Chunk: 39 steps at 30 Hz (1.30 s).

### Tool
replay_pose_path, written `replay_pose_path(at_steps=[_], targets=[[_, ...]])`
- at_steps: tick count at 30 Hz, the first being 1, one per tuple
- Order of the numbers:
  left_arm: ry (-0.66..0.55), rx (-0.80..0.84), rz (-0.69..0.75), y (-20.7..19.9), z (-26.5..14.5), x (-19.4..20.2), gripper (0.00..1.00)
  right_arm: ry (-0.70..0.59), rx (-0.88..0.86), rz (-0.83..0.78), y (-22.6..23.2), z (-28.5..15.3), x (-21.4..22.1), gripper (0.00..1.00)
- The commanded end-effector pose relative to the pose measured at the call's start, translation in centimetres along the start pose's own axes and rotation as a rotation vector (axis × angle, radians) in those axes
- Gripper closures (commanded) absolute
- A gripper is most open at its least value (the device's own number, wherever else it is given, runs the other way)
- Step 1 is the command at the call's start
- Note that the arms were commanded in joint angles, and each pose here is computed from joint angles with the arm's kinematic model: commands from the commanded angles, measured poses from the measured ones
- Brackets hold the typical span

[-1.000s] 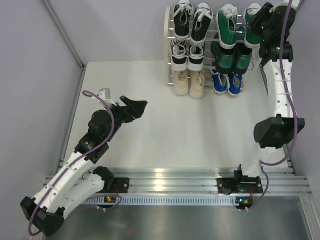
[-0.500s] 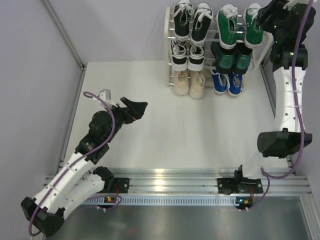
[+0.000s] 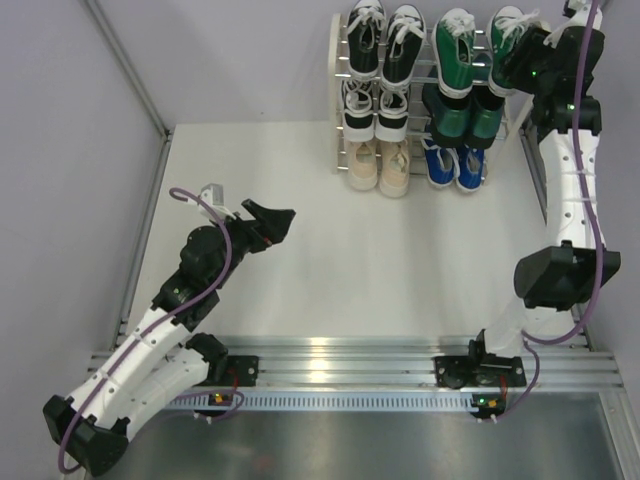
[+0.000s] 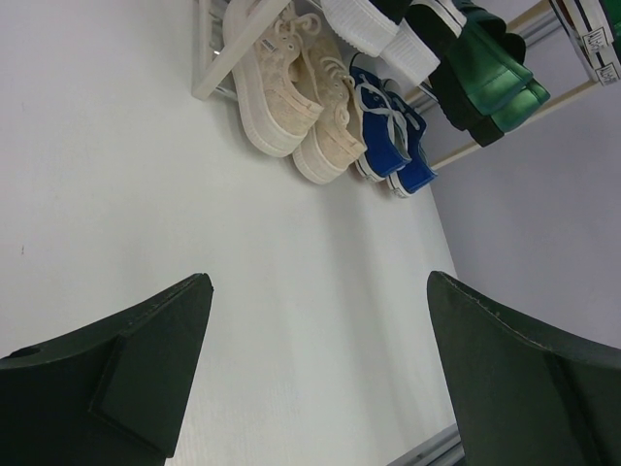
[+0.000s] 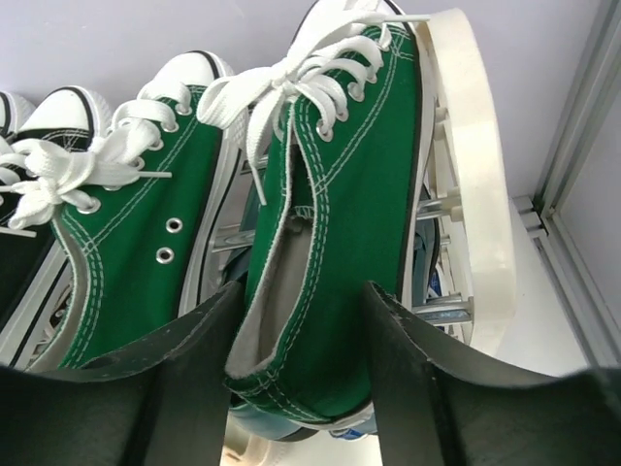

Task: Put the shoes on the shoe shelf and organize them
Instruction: Place the shoe at the shoe shelf.

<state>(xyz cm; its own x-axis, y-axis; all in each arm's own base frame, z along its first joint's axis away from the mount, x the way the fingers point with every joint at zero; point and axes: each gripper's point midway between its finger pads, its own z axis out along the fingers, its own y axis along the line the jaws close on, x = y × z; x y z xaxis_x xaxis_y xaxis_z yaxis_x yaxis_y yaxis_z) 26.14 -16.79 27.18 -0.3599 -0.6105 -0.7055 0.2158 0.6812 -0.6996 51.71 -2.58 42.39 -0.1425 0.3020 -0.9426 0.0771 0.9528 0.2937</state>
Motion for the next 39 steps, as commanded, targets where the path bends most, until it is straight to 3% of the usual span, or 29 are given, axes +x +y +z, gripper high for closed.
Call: replay_pose_path(at_steps=[1, 2, 3, 6, 28, 31, 32, 34, 35, 37, 39], targets=[[-0.047, 0.034, -0.013, -0.9, -0.2, -1.2, 0.03, 0.019, -0.005, 0.024, 0.0, 0.8, 0.6, 0.50], [-0.049, 0.034, -0.014, -0.9, -0.2, -1.3, 0.03, 0.020, -0.008, 0.024, 0.0, 0.9, 0.6, 0.56], [-0.047, 0.032, -0.014, -0.8, -0.2, -1.2, 0.03, 0.015, -0.013, 0.024, 0.1, 0.9, 0.4, 0.73], [-0.051, 0.030, -0.016, -0.8, -0.3, -1.3, 0.03, 0.005, -0.045, 0.019, 0.8, 0.8, 0.0, 1.00], [-0.052, 0.037, -0.018, -1.0, -0.5, -1.4, 0.03, -0.003, -0.140, 0.027, 7.7, -0.3, 0.3, 1.00], [-0.057, 0.035, -0.020, -1.0, -0.6, -1.5, 0.03, 0.001, -0.125, 0.024, 7.4, -0.4, 0.5, 0.83], [-0.056, 0.036, -0.020, -1.0, -0.6, -1.5, 0.02, 0.000, -0.124, 0.016, 7.3, -0.4, 0.5, 0.70], [-0.058, 0.039, -0.020, -1.2, -0.6, -1.6, 0.02, -0.018, -0.126, 0.000, 7.3, -0.9, -0.2, 0.61], [-0.057, 0.038, -0.020, -1.2, -0.6, -1.6, 0.02, -0.032, -0.121, -0.022, 7.1, -1.2, -0.6, 0.51], [-0.063, 0.035, -0.012, -1.3, -0.6, -2.0, 0.03, -0.080, -0.115, -0.042, 6.9, -2.4, -2.4, 0.40], [-0.064, 0.015, 0.002, -1.0, -0.7, -2.1, 0.02, -0.126, -0.109, -0.079, 6.5, -4.0, -4.3, 0.20]])
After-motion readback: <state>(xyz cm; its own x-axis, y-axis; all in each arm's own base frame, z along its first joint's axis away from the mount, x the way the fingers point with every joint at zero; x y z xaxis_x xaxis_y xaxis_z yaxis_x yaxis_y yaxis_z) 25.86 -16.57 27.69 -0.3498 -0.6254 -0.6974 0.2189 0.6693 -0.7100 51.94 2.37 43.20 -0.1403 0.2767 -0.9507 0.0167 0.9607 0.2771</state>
